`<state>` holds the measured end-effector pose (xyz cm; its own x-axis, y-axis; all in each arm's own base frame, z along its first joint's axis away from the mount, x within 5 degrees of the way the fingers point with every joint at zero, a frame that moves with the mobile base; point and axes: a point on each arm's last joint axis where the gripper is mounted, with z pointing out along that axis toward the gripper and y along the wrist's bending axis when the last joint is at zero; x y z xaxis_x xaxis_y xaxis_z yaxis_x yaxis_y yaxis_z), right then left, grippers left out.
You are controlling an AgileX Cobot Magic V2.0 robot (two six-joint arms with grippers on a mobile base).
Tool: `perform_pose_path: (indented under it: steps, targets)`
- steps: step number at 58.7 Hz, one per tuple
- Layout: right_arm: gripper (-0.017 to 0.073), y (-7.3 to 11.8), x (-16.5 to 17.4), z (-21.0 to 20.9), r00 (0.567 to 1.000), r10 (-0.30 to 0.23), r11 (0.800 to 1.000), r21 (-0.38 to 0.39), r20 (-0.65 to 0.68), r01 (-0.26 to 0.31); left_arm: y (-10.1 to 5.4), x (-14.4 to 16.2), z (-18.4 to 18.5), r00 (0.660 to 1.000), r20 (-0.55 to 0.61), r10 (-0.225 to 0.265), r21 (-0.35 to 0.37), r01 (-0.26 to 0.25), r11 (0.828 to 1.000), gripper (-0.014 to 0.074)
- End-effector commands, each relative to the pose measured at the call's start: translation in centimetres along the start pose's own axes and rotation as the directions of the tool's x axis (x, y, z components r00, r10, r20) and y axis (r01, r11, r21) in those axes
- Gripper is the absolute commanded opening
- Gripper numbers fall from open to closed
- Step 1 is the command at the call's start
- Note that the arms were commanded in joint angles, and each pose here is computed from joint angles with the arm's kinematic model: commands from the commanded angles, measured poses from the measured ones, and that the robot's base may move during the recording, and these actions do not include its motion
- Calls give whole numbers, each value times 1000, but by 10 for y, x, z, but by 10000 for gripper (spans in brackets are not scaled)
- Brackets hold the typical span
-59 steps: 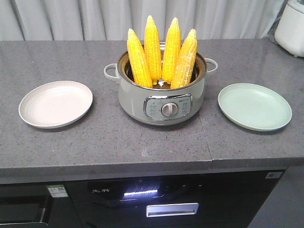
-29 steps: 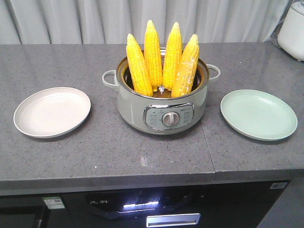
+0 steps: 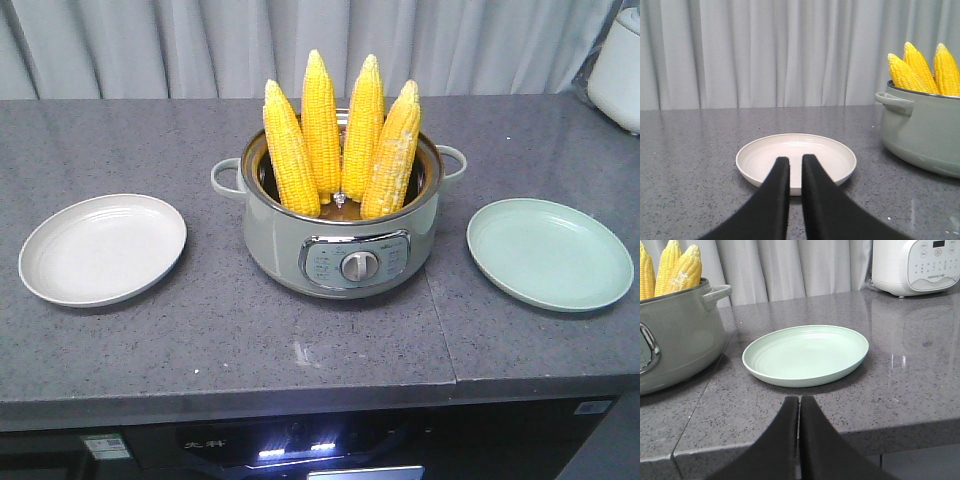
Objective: Distribute corn equally
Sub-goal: 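Approach closer and align the base in front of the steamer pot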
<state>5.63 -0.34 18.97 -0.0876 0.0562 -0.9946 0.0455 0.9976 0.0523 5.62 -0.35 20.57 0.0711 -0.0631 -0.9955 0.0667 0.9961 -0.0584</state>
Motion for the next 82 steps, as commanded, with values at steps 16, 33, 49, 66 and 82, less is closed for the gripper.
perform_pose_path:
  steps: [16,33,49,66,82]
  targets:
    - [-2,1,-1,0,998,-19,1000,-14,58,20,0,-14,-2,995,99,-11,-5,11,1000,55]
    - [-2,1,-1,0,998,-19,1000,-14,58,20,0,-14,-2,995,99,-11,-5,11,1000,55]
    - [-2,1,-1,0,998,-19,1000,-14,58,20,0,-14,-2,995,99,-11,-5,11,1000,55]
    - [-2,1,0,0,998,-19,1000,-14,57,20,0,-14,-2,995,99,-11,-5,11,1000,55]
    - [-2,1,0,0,998,-19,1000,-14,57,20,0,-14,-2,995,99,-11,-5,11,1000,55]
